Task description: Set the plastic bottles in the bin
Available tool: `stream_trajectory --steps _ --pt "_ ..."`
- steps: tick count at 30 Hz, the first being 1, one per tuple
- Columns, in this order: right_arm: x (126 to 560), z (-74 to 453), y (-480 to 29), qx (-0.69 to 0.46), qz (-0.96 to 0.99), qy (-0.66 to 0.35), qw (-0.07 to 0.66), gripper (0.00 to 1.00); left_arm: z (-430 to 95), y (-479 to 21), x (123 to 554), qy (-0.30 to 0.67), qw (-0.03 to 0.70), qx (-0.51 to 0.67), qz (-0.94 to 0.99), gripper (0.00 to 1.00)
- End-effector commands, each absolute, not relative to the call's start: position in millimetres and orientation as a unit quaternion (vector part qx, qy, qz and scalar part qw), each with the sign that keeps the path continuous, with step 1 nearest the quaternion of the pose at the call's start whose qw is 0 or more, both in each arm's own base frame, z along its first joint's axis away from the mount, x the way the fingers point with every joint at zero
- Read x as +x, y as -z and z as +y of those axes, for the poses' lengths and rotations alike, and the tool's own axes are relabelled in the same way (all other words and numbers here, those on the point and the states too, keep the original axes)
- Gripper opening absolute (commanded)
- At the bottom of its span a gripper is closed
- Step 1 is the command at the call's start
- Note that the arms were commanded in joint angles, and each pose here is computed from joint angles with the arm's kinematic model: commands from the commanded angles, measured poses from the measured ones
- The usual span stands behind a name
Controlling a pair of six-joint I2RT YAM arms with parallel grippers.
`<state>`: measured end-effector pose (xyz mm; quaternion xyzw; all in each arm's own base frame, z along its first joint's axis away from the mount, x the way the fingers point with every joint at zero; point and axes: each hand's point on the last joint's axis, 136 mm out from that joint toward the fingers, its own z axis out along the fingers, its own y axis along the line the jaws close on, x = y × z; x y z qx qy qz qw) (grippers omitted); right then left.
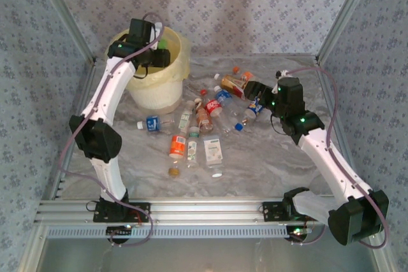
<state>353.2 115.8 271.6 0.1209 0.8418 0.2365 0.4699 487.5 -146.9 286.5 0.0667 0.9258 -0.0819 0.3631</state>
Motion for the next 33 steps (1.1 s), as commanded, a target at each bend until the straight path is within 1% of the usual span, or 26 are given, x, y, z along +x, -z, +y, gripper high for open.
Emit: stream_trajectory --steps 1,7,12,15,23,28,33 --pt "355 109 -280 0.121 0.843 -0.219 0.477 1.0 -151 -275 479 0.099 0.327 0.065 0.938 0.52" --pt "356 109 -272 0.125 0.85 -0.212 0.467 1.0 -154 -256 477 0.103 0.298 0.068 0.947 0.55" --pt "360 109 -272 0.123 0.853 -0.206 0.463 1.0 -156 -253 476 0.107 0.292 0.069 0.948 0.66" --pt "361 109 -269 0.123 0.856 -0.202 0.459 1.0 -156 -264 476 0.108 0.305 0.07 0.944 0.7" --pt "362 109 -260 0.125 0.863 -0.196 0.449 1.0 -156 -307 472 0.119 0.353 0.079 0.925 0.76" --pt "361 107 -254 0.129 0.867 -0.189 0.443 1.0 -160 -342 462 0.149 0.388 0.08 0.906 0.82" --pt "361 106 -249 0.128 0.867 -0.186 0.443 1.0 -162 -366 448 0.177 0.416 0.071 0.889 0.88"
